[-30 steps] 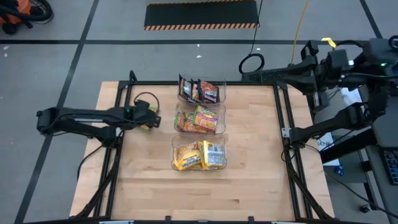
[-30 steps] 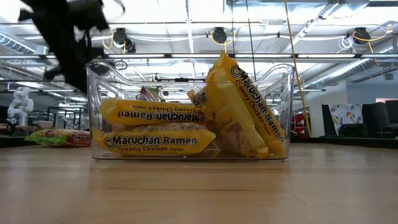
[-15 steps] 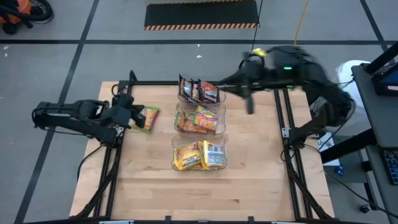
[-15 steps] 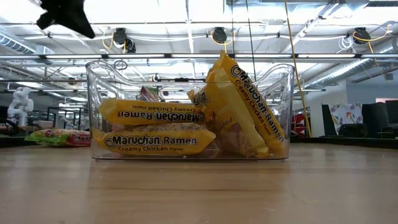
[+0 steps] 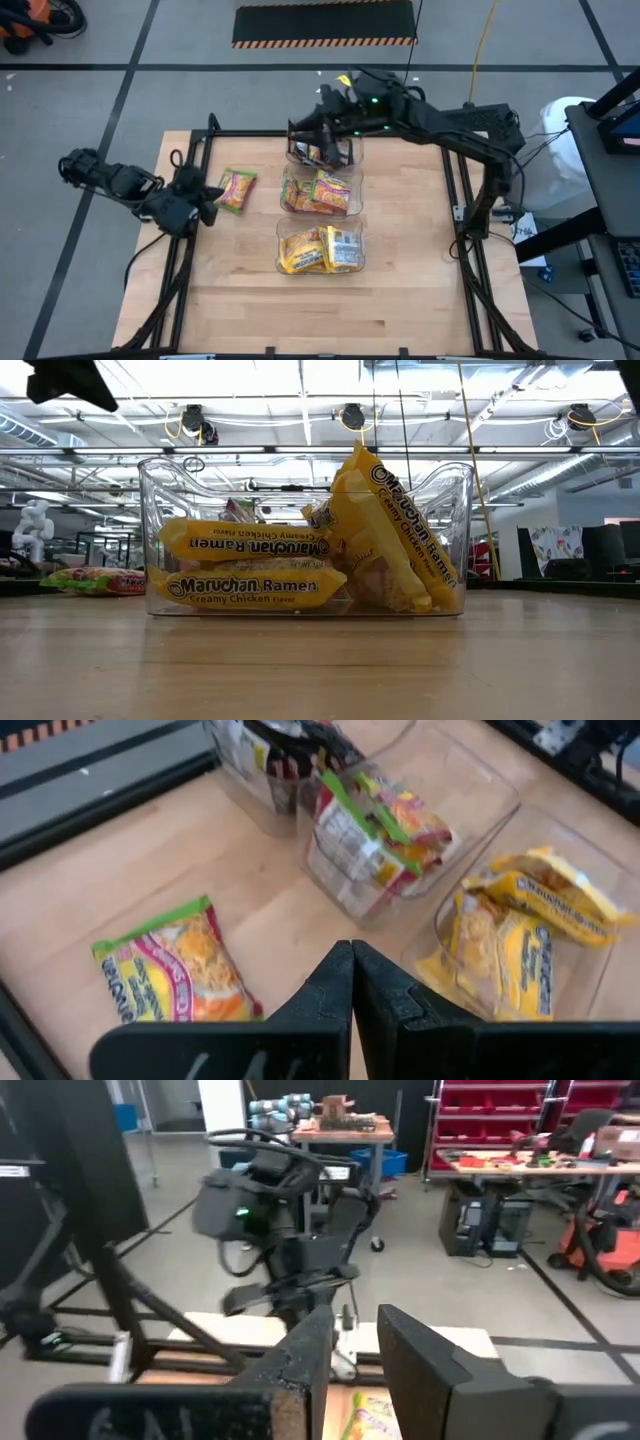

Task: Sort Maruchan noodles
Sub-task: Put the green noodle pack into the center transparent bin

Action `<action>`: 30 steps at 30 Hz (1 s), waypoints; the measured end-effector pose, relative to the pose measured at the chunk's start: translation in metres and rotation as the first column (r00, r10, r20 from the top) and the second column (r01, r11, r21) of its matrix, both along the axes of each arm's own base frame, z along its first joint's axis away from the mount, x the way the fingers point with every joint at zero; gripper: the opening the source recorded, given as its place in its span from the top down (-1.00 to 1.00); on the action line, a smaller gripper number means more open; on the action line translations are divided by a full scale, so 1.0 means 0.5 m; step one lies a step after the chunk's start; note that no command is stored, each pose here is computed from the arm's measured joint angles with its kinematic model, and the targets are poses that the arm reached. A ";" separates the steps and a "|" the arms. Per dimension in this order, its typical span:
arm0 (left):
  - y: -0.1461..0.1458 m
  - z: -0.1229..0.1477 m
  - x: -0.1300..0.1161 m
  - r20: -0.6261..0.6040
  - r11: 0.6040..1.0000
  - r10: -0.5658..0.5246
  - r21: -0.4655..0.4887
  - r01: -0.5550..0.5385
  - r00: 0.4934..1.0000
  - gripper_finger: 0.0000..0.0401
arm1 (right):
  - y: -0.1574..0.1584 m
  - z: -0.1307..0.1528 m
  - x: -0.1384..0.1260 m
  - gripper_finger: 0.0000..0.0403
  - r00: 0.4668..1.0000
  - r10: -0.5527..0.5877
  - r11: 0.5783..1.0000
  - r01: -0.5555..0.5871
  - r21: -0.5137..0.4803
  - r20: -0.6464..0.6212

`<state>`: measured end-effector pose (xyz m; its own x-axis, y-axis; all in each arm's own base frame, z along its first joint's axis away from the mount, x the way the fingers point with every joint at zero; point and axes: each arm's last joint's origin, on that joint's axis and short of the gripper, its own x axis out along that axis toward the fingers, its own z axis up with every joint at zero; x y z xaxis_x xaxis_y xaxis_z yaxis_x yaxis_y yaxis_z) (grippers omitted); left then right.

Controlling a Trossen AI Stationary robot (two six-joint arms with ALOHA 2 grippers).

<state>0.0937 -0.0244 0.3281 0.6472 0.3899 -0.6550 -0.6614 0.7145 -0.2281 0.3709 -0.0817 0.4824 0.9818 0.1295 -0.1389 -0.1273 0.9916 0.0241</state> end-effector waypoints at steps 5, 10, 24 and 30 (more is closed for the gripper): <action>-0.006 -0.007 -0.021 -0.039 1.000 -0.015 -0.014 0.014 0.999 0.96 | -0.023 -0.026 0.054 0.65 0.997 -0.010 1.000 0.010 -0.002 0.074; -0.009 -0.010 -0.038 -0.046 0.998 -0.046 -0.049 0.043 0.998 0.96 | -0.033 -0.054 0.093 0.65 0.995 -0.012 1.000 0.013 -0.007 0.102; -0.046 -0.026 -0.020 -0.218 0.961 -0.235 -0.200 0.193 0.947 0.96 | -0.020 -0.024 0.068 0.65 0.990 0.002 0.998 0.007 -0.061 0.141; -0.063 -0.025 0.002 -0.208 0.934 -0.349 -0.157 0.321 0.914 0.96 | 0.000 0.007 0.038 0.65 0.985 0.021 0.997 -0.007 -0.082 0.169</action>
